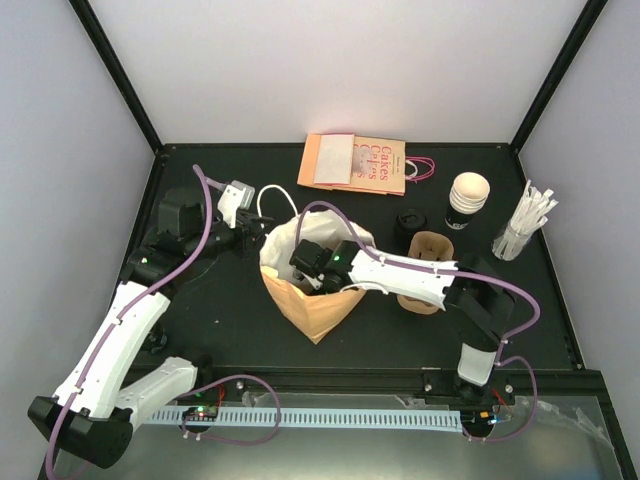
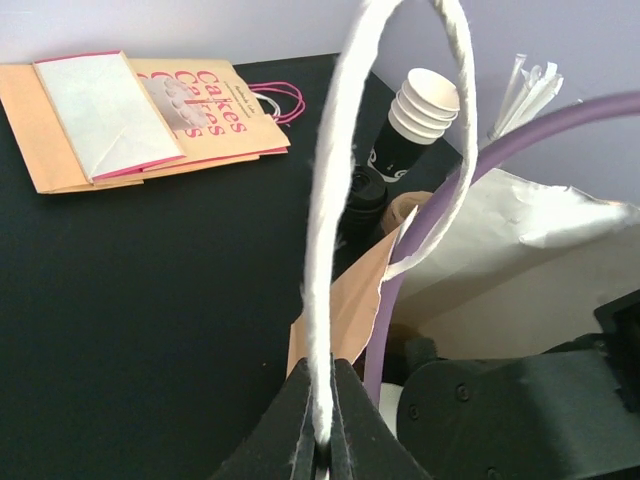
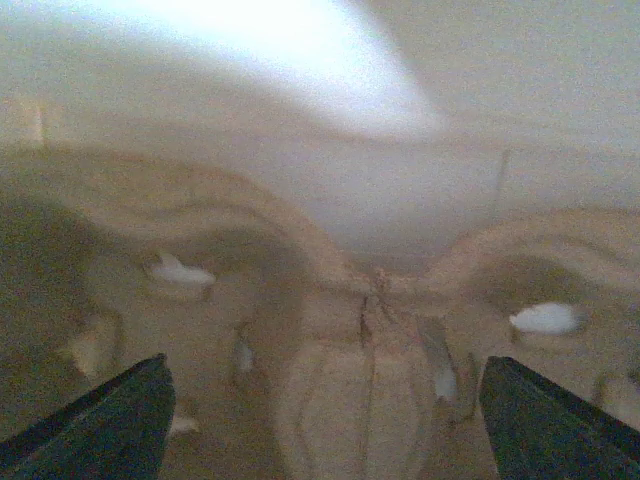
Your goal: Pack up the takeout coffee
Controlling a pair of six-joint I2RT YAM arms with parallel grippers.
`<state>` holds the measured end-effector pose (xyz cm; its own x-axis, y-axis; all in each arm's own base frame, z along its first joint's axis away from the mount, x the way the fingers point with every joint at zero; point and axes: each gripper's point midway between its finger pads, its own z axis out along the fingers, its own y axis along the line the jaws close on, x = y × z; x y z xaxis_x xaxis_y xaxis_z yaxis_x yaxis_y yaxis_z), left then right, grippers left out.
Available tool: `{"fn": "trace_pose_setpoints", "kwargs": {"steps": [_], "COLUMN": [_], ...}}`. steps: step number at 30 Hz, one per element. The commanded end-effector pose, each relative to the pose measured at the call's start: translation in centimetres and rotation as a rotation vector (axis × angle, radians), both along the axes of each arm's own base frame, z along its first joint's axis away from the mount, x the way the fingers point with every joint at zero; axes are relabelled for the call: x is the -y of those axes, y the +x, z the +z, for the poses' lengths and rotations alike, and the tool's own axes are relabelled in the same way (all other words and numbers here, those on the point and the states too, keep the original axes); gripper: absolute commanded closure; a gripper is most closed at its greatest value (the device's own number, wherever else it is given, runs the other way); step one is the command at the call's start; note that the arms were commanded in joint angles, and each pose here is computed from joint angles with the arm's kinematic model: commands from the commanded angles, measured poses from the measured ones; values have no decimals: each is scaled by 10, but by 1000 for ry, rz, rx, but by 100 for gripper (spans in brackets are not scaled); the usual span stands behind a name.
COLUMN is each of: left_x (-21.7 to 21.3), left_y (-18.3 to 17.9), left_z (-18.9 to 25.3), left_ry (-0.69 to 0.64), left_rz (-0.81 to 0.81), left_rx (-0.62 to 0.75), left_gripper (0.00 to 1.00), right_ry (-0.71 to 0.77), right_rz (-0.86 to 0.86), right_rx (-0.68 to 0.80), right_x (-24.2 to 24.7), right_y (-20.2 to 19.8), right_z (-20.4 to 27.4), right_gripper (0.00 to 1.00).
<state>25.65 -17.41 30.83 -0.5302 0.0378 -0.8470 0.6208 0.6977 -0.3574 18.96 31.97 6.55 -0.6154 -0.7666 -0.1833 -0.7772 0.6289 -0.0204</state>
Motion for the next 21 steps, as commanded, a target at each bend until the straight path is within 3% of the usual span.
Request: {"fn": "trace_pose_setpoints", "kwargs": {"steps": [1, 4, 15, 21], "left_x": [-1, 0, 9, 12], "left_y": [-1, -1, 0, -3], "left_z": [16, 15, 2, 11], "left_ry": [-16, -15, -26, -33], "left_rz": [-5, -7, -62, -88], "left_rx": [66, 65, 12, 36], "left_gripper": [98, 98, 98, 99], "right_ry": [44, 58, 128, 220], "right_rz": [-16, -16, -19, -48], "right_rx": [56, 70, 124, 226], "right_x": [-2, -2, -11, -17], "right_y": [7, 8, 15, 27], "right_z": [29, 37, 72, 108], "right_gripper": [6, 0, 0, 0]}}
